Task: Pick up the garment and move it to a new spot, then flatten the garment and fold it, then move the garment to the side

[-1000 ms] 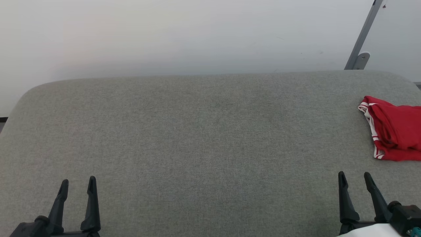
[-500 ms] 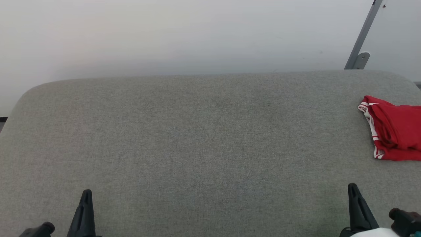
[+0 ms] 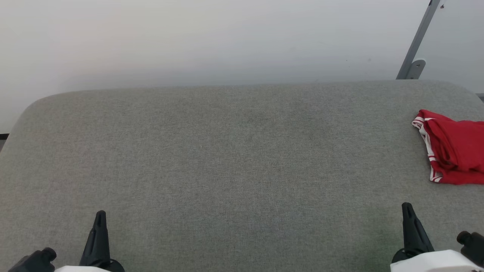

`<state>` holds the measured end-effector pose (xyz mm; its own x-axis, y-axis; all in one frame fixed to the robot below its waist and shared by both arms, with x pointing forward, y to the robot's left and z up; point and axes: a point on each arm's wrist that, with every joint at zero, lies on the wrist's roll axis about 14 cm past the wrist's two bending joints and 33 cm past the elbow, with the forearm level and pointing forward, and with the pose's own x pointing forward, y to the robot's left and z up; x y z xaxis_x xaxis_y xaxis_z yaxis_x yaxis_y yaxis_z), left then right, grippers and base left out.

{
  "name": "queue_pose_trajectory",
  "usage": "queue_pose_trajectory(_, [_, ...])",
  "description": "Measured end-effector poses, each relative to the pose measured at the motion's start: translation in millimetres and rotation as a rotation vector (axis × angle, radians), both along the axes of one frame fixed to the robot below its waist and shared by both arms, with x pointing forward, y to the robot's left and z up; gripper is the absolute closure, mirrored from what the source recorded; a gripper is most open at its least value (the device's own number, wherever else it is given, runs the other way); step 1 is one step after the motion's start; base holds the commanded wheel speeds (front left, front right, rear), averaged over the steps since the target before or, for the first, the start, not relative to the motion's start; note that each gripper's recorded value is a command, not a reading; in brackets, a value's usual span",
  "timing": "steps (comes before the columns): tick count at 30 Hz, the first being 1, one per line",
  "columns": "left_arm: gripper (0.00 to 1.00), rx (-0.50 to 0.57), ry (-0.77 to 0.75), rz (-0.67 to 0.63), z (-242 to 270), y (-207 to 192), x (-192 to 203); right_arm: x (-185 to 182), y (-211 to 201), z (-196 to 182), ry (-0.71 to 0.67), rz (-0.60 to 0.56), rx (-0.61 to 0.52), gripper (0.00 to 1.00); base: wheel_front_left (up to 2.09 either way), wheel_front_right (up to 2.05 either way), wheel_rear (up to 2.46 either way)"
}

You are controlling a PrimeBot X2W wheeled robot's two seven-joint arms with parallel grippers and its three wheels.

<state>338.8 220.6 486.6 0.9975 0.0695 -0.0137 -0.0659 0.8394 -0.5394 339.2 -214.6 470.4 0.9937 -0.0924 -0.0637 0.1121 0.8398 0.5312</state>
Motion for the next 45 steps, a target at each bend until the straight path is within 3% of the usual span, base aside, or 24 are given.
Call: queue_pose_trajectory(45, [1.00,-0.551,0.009,0.005,1.6,-7.8,25.9,26.4,4.2,12.0,-0.033,-0.014,0.558,1.00,0.00,0.00,0.00])
